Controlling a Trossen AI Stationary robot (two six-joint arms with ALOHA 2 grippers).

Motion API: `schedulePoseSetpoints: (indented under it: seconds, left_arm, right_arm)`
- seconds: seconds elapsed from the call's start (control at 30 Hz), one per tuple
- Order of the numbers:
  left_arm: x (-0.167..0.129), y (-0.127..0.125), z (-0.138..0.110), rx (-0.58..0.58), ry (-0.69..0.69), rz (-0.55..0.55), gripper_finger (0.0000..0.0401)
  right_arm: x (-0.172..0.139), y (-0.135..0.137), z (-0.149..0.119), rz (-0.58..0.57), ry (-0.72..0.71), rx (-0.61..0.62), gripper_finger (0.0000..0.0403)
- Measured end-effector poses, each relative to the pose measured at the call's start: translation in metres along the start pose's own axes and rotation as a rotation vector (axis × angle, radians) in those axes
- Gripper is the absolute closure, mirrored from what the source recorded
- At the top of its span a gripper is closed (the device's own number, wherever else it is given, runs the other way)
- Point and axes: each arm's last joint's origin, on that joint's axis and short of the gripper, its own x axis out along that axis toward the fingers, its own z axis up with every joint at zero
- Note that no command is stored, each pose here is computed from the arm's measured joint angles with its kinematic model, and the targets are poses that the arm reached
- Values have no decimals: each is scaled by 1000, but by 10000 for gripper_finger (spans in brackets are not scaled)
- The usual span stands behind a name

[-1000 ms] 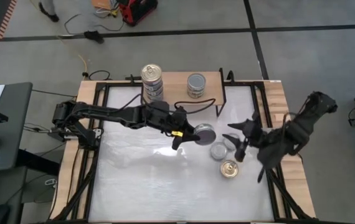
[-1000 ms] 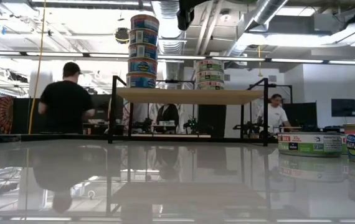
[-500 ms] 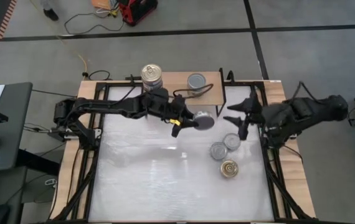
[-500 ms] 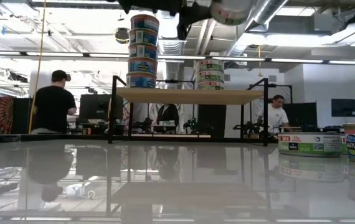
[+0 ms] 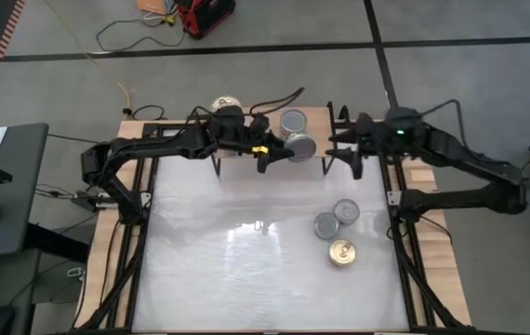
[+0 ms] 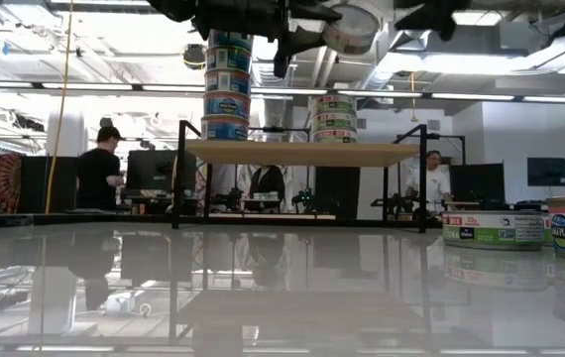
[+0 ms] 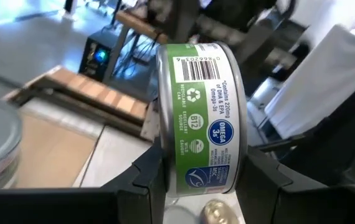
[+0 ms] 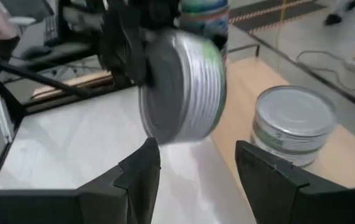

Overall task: Stack canned seafood by type on shelf
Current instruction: Stack the green tuna can on top of the other green tuna cans on the shelf

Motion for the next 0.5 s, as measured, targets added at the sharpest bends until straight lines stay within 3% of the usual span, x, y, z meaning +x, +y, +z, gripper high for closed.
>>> schedulePoseSetpoints:
  seconds: [0.13,0.27,0.5]
  left_arm:
    - [0,-3,2,-16,-19,-19,267]
    - [0,-6,5,-27,-47,-35,267]
    - [1,-12,7,-1,-85,-72,267]
  right_arm:
    - [8,-5,5,77,-31,-21,169]
    - [8,-8,7,81,-59,-38,169]
    - [3,-6,14,205,-114,7,147]
